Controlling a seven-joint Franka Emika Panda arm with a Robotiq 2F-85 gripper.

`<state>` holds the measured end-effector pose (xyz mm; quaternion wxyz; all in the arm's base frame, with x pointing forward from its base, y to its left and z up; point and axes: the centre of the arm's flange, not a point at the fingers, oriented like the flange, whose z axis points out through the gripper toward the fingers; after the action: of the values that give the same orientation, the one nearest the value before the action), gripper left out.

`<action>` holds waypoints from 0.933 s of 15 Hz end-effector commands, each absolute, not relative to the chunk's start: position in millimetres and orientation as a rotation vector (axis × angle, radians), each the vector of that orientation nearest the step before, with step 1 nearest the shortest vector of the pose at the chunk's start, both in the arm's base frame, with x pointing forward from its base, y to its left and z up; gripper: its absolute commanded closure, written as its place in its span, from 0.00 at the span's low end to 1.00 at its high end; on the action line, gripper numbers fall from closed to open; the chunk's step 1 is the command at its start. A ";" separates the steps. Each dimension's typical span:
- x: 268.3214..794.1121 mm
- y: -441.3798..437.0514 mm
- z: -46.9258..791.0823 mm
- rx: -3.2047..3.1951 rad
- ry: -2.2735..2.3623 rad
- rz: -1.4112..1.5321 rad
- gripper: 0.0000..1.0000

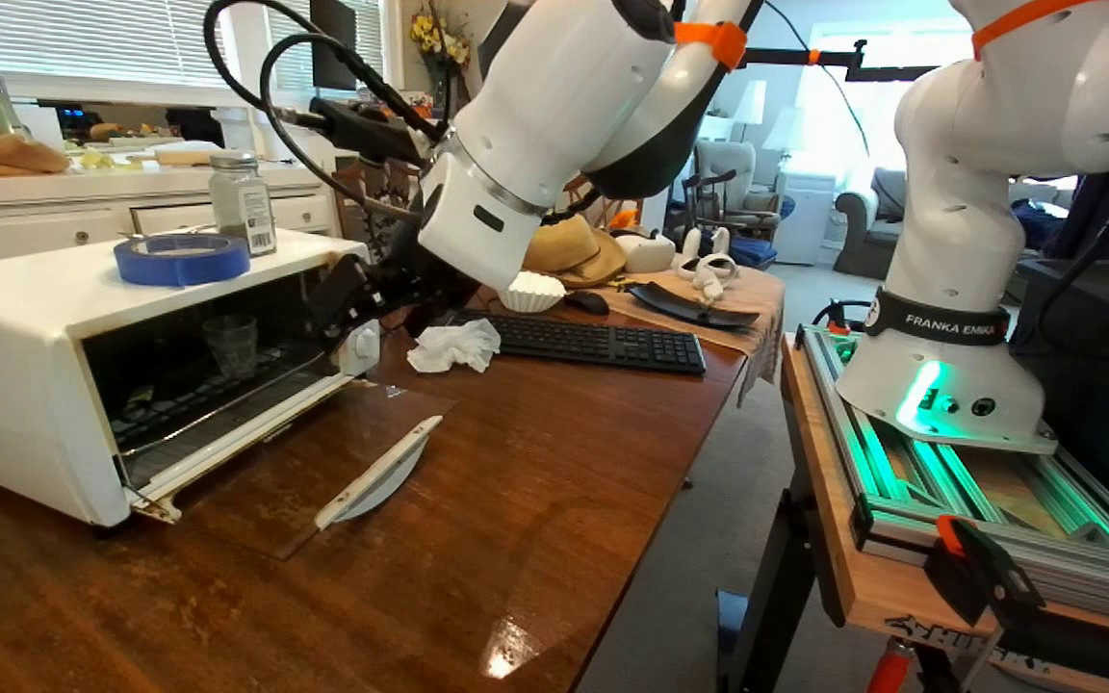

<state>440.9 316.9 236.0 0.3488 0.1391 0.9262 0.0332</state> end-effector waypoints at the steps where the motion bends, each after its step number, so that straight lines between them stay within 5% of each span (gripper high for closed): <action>1: 447.9 313.3 220.2 0.204 2.307 -0.064 0.00; 14: 420.9 336.7 115.7 0.484 1.871 0.031 0.00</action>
<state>418.2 335.9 144.5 0.5471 0.1819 0.8170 0.0074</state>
